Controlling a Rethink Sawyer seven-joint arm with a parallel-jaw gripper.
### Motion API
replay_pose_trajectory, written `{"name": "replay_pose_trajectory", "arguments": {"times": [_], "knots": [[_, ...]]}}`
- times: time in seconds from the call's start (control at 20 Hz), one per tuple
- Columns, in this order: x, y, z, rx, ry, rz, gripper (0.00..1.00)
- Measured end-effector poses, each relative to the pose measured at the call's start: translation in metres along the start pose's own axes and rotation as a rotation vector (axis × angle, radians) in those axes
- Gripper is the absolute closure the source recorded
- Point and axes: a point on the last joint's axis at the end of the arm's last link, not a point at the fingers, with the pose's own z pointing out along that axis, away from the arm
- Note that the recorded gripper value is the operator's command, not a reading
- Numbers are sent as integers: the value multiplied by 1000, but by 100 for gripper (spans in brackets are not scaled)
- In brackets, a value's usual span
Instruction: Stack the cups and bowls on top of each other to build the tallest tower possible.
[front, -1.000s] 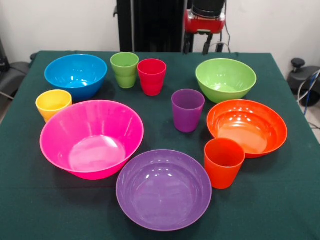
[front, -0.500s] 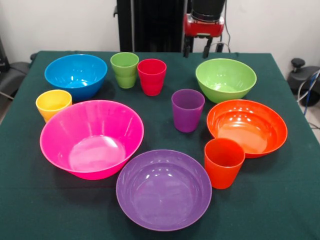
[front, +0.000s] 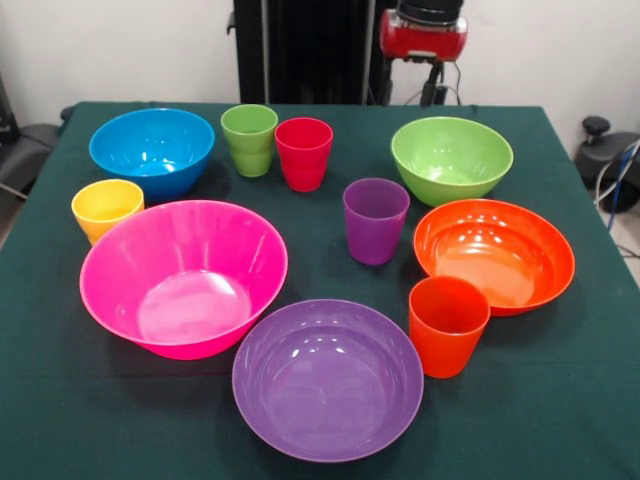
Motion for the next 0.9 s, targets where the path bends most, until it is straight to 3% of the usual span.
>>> {"name": "replay_pose_trajectory", "arguments": {"times": [0.4,0.9], "knots": [[-13,3,-24,8,13,26,0],[-20,-6,6,7,53,46,0]]}}
